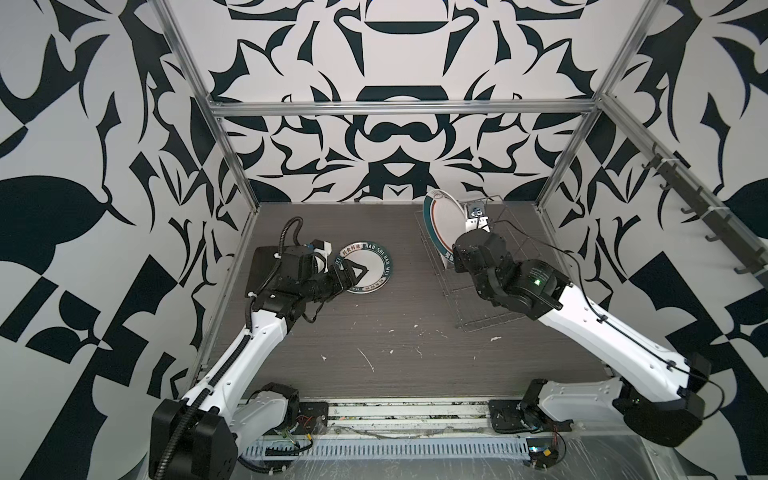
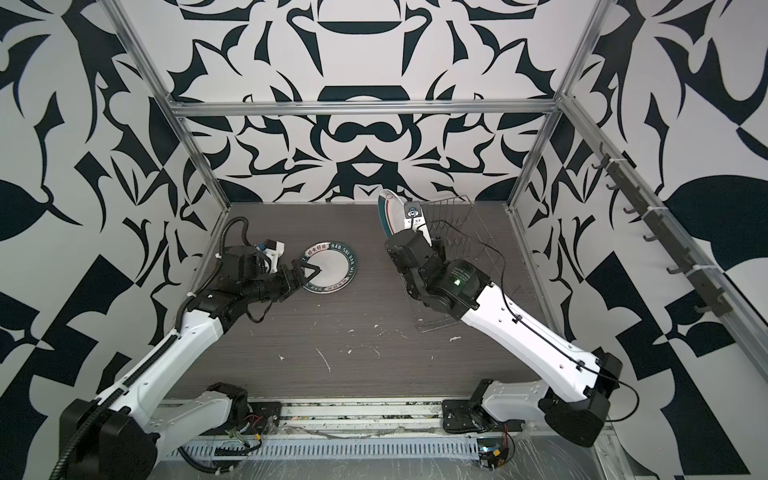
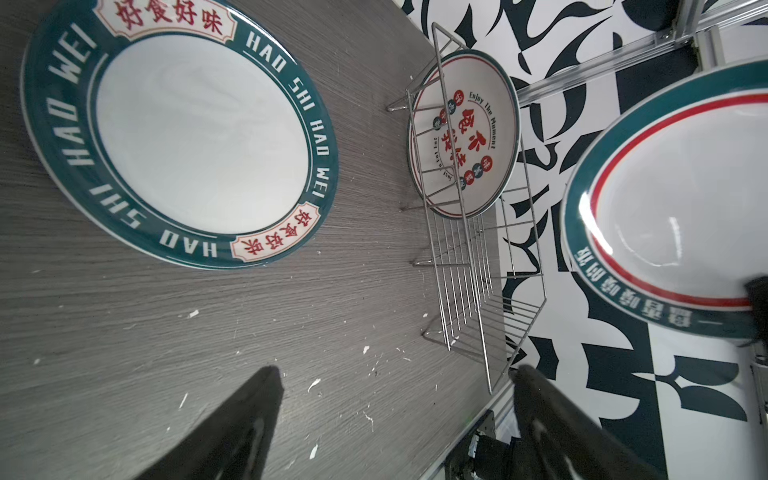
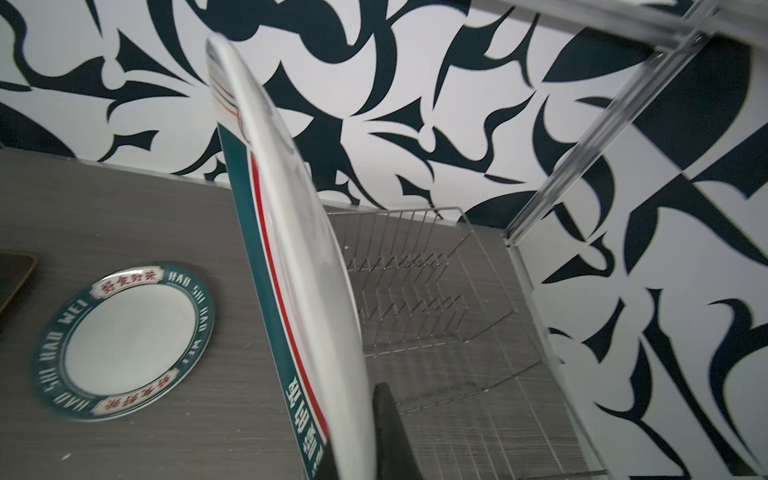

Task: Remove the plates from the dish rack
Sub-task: 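Lift the red-striped plate out of the rack with the right gripper, then carry the plate toward the left gripper while the left gripper reaches for its rim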

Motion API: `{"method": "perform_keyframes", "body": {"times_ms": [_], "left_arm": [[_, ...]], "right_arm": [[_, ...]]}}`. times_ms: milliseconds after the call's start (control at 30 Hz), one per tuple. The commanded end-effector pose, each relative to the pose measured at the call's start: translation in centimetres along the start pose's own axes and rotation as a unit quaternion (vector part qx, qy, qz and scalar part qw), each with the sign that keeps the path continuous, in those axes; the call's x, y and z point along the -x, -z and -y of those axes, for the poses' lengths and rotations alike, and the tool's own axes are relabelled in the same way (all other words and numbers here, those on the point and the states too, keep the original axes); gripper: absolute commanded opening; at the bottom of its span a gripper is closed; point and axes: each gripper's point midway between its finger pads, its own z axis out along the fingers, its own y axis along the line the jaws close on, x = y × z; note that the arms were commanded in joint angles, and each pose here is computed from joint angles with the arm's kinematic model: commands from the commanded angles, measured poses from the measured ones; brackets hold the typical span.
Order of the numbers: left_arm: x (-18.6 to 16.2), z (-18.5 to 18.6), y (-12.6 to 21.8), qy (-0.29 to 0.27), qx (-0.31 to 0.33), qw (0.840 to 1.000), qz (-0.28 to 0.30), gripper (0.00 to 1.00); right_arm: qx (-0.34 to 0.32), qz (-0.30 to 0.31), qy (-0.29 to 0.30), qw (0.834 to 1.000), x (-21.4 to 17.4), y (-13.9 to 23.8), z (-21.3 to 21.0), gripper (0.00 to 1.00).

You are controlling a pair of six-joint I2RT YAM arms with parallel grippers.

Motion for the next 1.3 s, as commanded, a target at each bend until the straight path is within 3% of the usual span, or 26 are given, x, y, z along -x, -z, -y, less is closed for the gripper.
{"method": "perform_keyframes", "body": {"times_ms": [0, 300, 567, 1000, 1267], "left_arm": [[-0.1, 0.8, 0.5, -0.002, -0.018, 1.0, 0.008, 0.91], [-0.3, 1.7, 0.0, 0.006, -0.045, 0.999, 0.011, 0.9], [-0.3, 2.5, -0.6, 0.008, -0.065, 0.998, 0.004, 0.9], [0.3, 2.8, -1.7, 0.03, -0.091, 0.995, 0.017, 0.9], [0.8, 3.2, -2.3, 0.044, -0.113, 0.992, 0.025, 0.9]], "right_arm": [[0.058, 0.029, -0.099, 0.993, 1.4, 1.1, -1.1, 0.0], [0.13, -0.002, -0.162, 0.978, -1.4, 0.7, -3.7, 0.0], [0.176, -0.029, -0.182, 0.967, -3.3, 0.3, -5.8, 0.0], [0.28, -0.027, -0.286, 0.916, -3.3, 1.4, -8.8, 0.0], [0.305, -0.042, -0.308, 0.9, -3.9, 1.7, -9.6, 0.0]]}}
